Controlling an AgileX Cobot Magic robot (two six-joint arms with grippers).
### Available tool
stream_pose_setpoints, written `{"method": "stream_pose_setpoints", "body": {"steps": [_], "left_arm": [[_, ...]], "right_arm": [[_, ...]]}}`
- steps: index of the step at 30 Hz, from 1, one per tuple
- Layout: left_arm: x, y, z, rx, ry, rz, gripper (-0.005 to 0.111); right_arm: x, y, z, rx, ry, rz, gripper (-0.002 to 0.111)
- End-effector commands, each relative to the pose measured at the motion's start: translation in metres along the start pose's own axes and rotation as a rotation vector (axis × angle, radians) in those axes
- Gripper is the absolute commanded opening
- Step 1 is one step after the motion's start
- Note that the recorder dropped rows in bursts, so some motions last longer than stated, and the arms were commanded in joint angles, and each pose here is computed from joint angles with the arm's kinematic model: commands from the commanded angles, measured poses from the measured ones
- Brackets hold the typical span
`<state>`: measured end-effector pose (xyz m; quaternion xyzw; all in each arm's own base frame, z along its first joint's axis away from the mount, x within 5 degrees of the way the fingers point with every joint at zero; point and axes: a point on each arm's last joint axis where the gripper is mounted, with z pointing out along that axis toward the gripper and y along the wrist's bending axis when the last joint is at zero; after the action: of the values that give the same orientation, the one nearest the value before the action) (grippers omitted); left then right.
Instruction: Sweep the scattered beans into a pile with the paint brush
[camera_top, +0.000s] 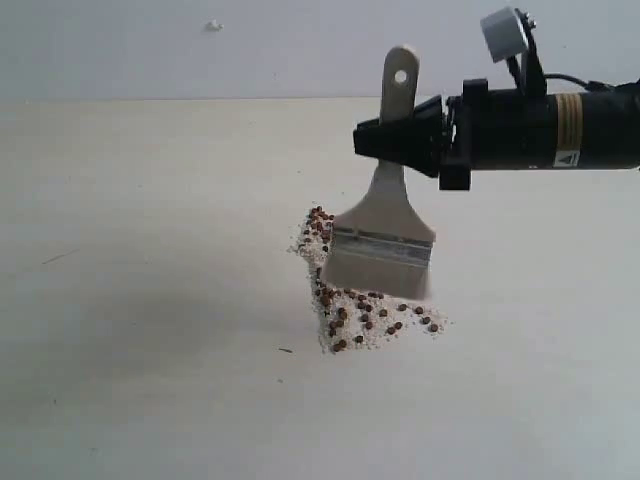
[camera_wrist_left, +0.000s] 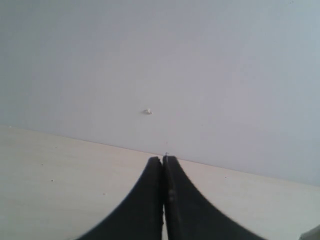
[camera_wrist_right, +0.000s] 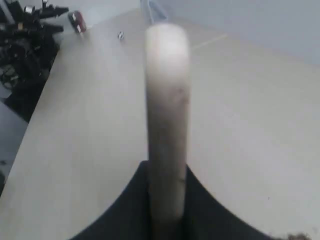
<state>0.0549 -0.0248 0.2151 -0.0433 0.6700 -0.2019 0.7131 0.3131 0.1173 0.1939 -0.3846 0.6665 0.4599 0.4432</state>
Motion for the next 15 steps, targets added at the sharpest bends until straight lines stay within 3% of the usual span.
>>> {"method": "stream_pose_setpoints", "body": {"steps": [1,2,5,9,11,15], "left_arm": [[0.001,0.000,-0.001,0.006,-0.001,0.004,0.000],[0.001,0.000,-0.001,0.006,-0.001,0.004,0.000],[0.001,0.000,-0.001,0.006,-0.001,0.004,0.000],[0.001,0.000,-0.001,0.008,0.000,0.004,0.000],[0.001,0.000,-0.001,0.008,0.000,0.004,0.000],[0.001,0.000,-0.001,0.008,0.000,0.004,0.000]], "right_arm": [[-0.019,0.014,-0.010,0.075,-0.157,0.029,0.000],[-0.019,0.022,-0.017,0.140,-0.210,0.040,0.000],[0.004,0.037,-0.048,0.525,-0.318,0.060,0.000],[0.047,0.085,-0.081,0.822,-0.402,0.000,0.000],[0.060,0.096,-0.088,0.928,-0.389,0.016,0.000],[0.065,0.101,-0.088,1.002,-0.383,0.014,0.000]]}}
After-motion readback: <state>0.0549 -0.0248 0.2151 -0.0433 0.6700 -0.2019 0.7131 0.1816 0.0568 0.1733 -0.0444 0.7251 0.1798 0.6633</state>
